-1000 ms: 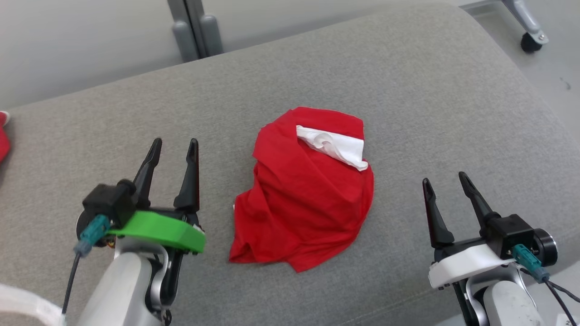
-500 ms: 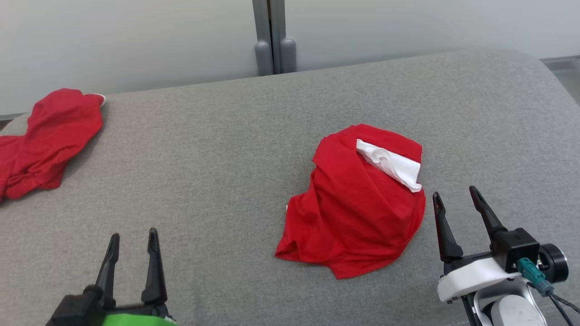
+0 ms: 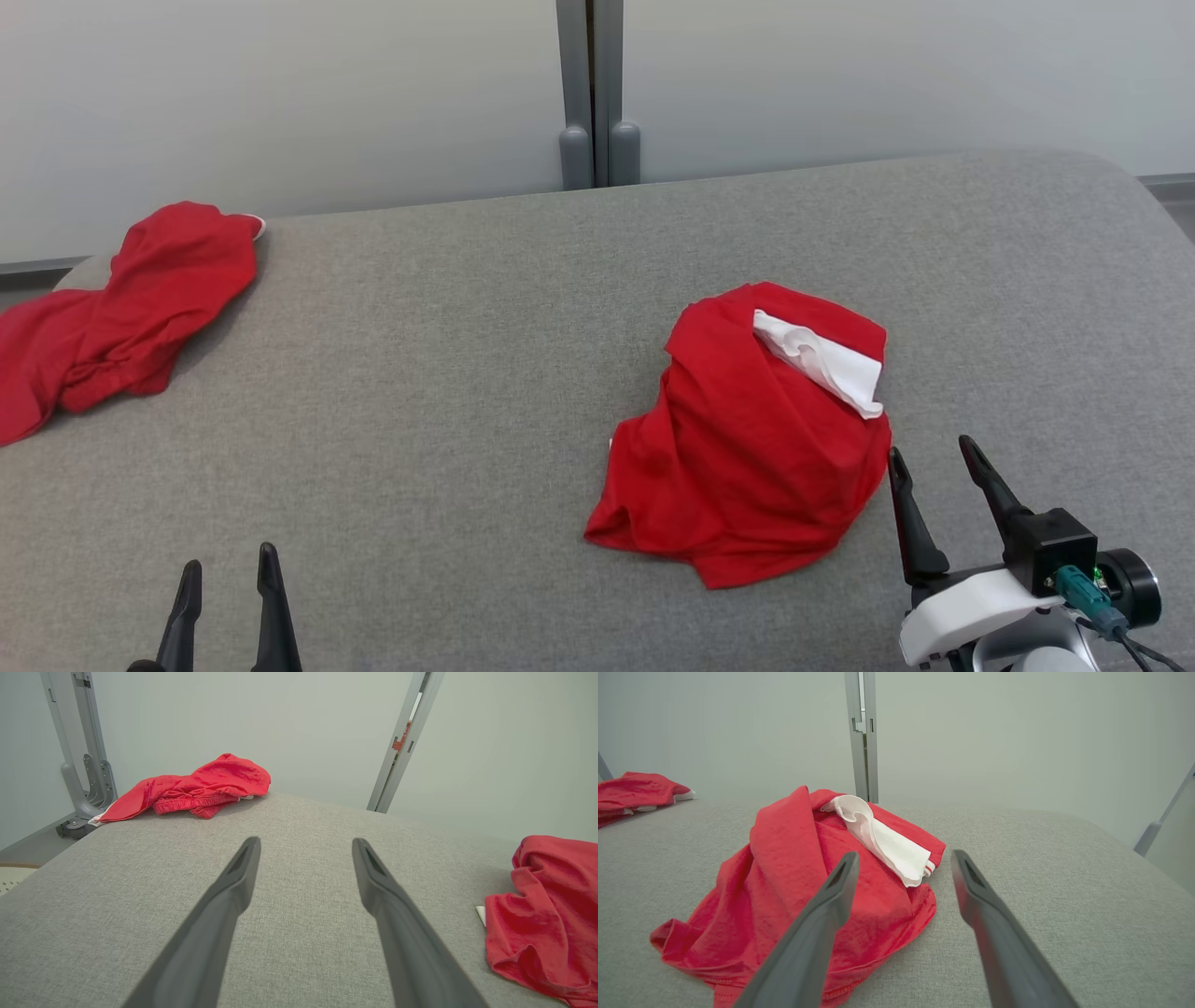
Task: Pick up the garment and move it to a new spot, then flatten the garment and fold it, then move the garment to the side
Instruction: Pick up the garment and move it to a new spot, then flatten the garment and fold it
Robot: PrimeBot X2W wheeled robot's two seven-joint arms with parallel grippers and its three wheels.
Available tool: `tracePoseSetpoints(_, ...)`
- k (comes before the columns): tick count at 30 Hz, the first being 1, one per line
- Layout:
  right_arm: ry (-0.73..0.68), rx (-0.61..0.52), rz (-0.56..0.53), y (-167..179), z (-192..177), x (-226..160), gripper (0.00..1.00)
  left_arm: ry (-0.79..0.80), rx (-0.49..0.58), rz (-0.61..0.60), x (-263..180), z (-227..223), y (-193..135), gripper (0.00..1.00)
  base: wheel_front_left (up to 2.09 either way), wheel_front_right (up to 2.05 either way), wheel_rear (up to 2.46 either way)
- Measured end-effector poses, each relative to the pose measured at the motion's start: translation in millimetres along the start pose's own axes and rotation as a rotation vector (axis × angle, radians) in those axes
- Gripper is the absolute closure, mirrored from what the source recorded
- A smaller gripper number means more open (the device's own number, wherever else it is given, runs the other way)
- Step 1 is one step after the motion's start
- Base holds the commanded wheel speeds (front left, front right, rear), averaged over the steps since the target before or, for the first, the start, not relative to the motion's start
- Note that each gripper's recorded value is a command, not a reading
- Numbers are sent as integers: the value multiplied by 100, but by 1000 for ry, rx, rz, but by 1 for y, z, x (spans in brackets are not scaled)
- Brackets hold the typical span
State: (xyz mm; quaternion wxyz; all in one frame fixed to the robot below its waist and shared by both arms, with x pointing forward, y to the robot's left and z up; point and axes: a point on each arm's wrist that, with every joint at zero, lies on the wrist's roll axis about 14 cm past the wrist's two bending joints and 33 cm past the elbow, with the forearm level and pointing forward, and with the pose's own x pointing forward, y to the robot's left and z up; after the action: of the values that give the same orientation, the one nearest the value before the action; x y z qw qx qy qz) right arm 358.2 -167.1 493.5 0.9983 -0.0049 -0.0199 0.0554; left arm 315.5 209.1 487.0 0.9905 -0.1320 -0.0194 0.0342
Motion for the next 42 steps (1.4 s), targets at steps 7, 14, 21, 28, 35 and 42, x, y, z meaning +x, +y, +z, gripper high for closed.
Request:
tracePoseSetpoints(7,7,3,-3,0,-2,-2,0,7,0,-16,1,-2,-5,0,0,0,0)
tracePoseSetpoints(14,12,7,-5,-1,-4,-4,0,19,1,-41,4,-6,-12,0,0,0,0)
tracePoseSetpoints(21,9,5,-17,-4,-3,-4,0,15,-11,-182,15,-6,-57,0,0,0,0)
tracePoseSetpoints(28,-36,-9,-31,-11,12,9,0,73,-13,-525,22,-27,-163,0,0,0,0)
tracePoseSetpoints(35,-34,-15,-76,-29,12,19,0,244,23,-924,0,-77,-247,0,0,0,0)
tracePoseSetpoints(42,-15,-16,-178,-61,8,7,0,409,87,-1111,-13,-128,-274,0,0,0,0)
